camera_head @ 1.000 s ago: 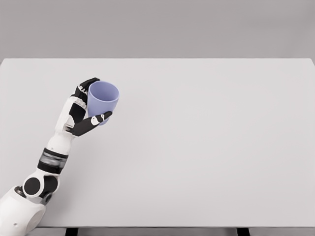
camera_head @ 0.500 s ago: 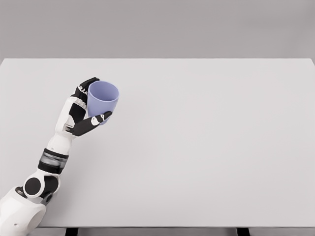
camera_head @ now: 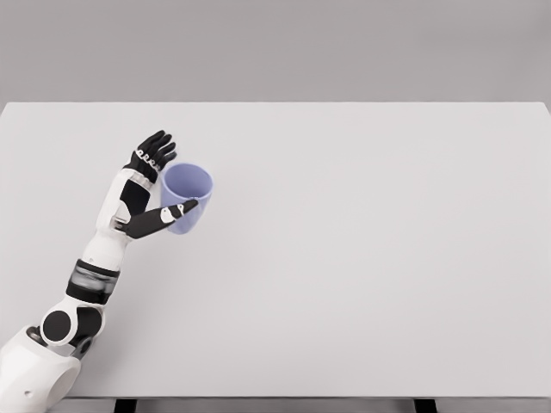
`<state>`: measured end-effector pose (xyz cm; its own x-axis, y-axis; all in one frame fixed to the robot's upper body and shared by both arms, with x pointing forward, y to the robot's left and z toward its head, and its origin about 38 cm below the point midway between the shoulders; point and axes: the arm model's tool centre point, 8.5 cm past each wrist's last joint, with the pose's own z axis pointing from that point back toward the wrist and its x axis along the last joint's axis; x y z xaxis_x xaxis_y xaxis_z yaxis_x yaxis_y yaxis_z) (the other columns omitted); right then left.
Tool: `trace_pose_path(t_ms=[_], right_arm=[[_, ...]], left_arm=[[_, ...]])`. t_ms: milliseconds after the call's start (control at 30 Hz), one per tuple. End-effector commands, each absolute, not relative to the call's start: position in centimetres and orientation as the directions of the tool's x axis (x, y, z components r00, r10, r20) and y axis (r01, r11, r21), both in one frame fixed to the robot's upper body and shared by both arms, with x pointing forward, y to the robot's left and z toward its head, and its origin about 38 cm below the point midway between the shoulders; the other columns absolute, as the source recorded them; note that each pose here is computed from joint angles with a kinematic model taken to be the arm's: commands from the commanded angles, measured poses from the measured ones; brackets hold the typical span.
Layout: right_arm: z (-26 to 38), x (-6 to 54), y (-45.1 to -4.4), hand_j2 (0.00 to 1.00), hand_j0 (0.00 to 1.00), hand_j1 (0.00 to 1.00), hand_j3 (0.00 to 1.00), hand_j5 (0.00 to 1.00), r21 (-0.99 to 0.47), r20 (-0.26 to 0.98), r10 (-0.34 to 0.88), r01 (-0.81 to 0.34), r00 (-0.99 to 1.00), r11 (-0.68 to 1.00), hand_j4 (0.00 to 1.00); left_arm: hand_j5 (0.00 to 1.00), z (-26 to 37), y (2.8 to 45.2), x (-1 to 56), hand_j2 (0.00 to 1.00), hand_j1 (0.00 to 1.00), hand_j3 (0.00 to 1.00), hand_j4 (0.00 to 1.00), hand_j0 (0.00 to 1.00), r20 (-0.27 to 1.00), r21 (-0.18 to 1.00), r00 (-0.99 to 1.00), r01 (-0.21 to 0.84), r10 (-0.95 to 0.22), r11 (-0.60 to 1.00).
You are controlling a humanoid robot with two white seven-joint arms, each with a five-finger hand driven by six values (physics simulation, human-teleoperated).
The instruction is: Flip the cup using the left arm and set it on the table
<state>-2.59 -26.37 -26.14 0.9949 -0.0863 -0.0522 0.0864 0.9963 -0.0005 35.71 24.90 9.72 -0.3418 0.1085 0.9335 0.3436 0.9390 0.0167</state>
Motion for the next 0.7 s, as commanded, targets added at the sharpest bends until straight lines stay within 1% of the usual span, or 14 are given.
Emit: trace_pose_path(t_ms=[0,167,300,433,667], right_arm=[[-26.1,-2.5,-26.4,1.00,1.00,1.00,1.00,1.00,0.000,-0.051,-0.086,0.086,0.995,0.996,1.00],[-26.1,-2.5,-26.4,1.00,1.00,1.00,1.00,1.00,0.000,-0.051,-0.086,0.086,0.995,0.996,1.00],[-26.1,-2.5,-26.4,1.00,1.00,1.00,1.00,1.00,0.000,-0.051,-0.086,0.086,0.995,0.996,1.00],[-26.1,-2.5,-26.4,1.00,1.00,1.00,1.00,1.00,0.000,-0.051,-0.086,0.086,0.995,0.996,1.00],[-26.1,-2.5,-26.4,1.00,1.00,1.00,1.00,1.00,0.000,-0.051,-0.086,0.086,0.995,0.996,1.00]], left_arm=[[0.97,9.8,24.9,35.7,0.97,0.97,0.97,0.97,0.97,0.933,0.018,-0.343,0.344,0.108,0.939],[1.00,10.0,24.9,35.8,1.00,1.00,1.00,1.00,1.00,0.931,0.019,-0.347,0.345,0.109,0.938],[1.00,10.8,24.9,35.9,1.00,1.00,1.00,1.00,1.00,0.924,0.029,-0.367,0.352,0.110,0.936],[1.00,12.7,27.0,35.7,1.00,1.00,1.00,1.00,1.00,0.917,0.107,-0.396,0.358,0.047,0.928],[1.00,15.0,29.5,35.7,1.00,1.00,1.00,1.00,1.00,0.898,0.199,-0.439,0.348,-0.029,0.916]])
